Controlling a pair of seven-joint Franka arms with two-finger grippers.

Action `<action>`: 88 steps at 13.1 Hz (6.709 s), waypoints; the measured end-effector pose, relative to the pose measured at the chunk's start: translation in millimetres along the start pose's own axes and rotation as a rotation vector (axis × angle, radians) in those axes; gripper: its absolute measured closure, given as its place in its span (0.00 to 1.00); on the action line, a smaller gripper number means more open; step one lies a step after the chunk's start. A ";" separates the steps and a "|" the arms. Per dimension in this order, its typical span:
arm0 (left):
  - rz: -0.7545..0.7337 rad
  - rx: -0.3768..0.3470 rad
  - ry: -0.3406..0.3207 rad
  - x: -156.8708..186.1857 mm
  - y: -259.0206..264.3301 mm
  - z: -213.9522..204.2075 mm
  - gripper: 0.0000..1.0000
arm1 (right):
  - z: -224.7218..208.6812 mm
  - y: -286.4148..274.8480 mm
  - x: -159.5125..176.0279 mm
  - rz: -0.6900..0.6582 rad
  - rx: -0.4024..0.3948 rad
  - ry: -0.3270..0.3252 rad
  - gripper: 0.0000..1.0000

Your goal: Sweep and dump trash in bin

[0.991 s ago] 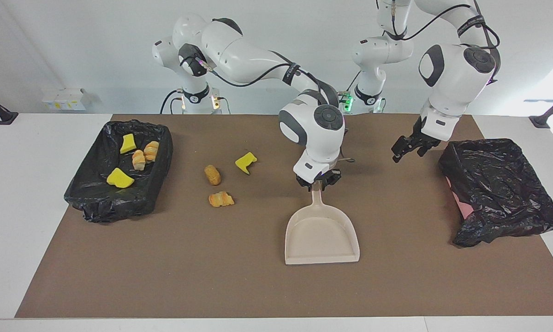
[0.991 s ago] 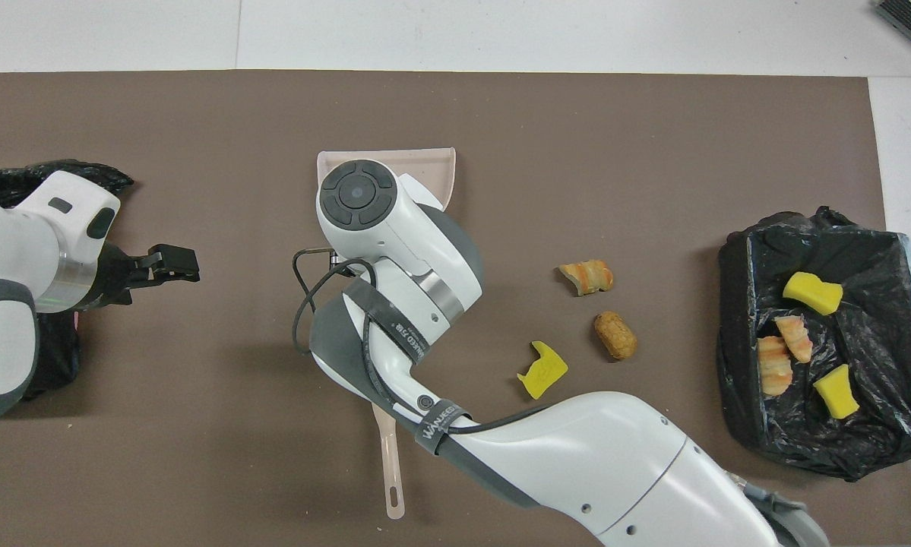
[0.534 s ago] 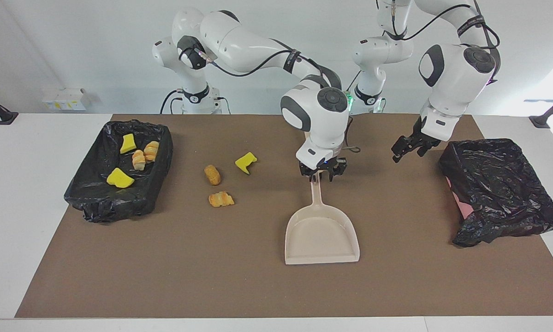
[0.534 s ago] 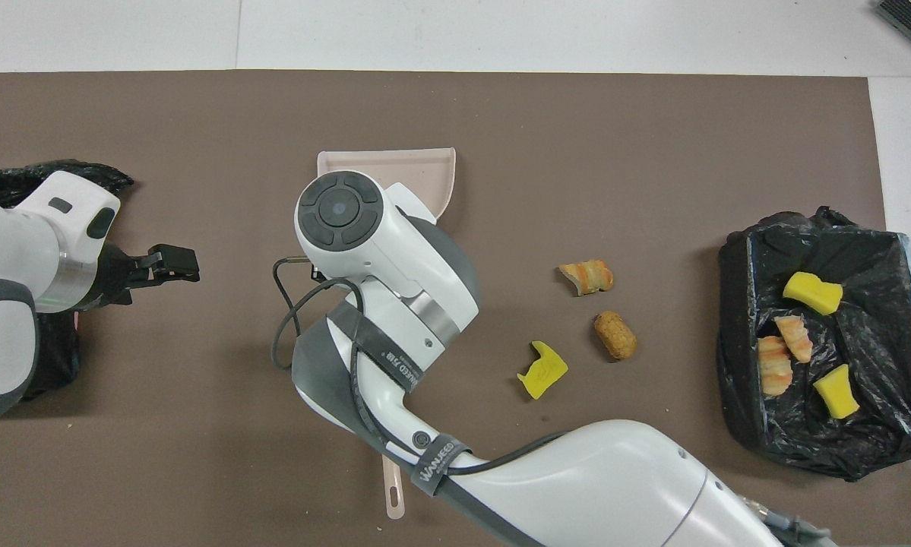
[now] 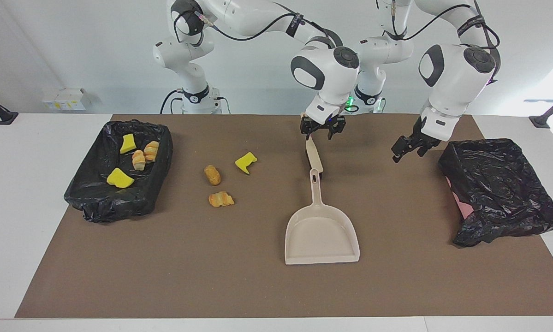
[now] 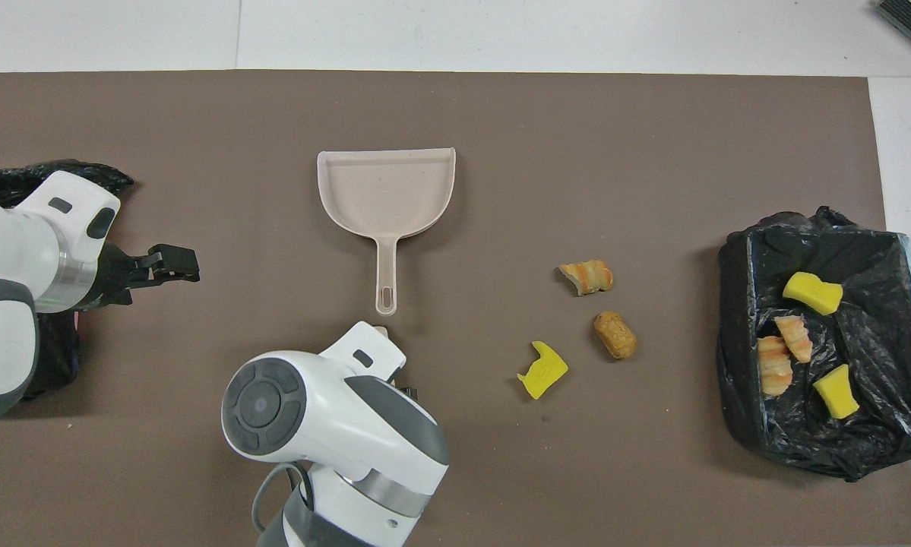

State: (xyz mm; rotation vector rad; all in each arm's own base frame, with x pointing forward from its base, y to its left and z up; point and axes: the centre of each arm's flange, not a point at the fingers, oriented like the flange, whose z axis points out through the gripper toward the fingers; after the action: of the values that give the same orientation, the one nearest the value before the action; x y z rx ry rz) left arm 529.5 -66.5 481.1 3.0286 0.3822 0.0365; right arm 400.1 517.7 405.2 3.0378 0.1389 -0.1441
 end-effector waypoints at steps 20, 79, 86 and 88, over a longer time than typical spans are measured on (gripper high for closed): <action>0.241 -0.052 0.041 12.1 83.8 0.1 0.00 | 70.8 21.9 -98.8 -0.026 0.078 0.021 0.74; 1.843 0.042 -0.181 -61.7 162.8 110.9 0.68 | 27.9 188.8 -116.4 0.632 -0.004 -0.284 0.74; 1.819 0.136 -0.177 -115.8 203.7 131.4 0.68 | 64.6 179.4 -104.3 0.348 0.053 -0.275 0.74; 1.823 0.141 -0.171 -116.7 203.1 132.2 0.68 | 61.8 178.3 -97.4 0.264 0.097 -0.234 0.74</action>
State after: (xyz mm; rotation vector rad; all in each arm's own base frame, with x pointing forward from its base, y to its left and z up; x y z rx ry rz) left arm 471.3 -302.7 366.5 2.2599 -2.2745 -0.1241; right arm 315.0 326.3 370.1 3.0656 -0.2924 -0.4937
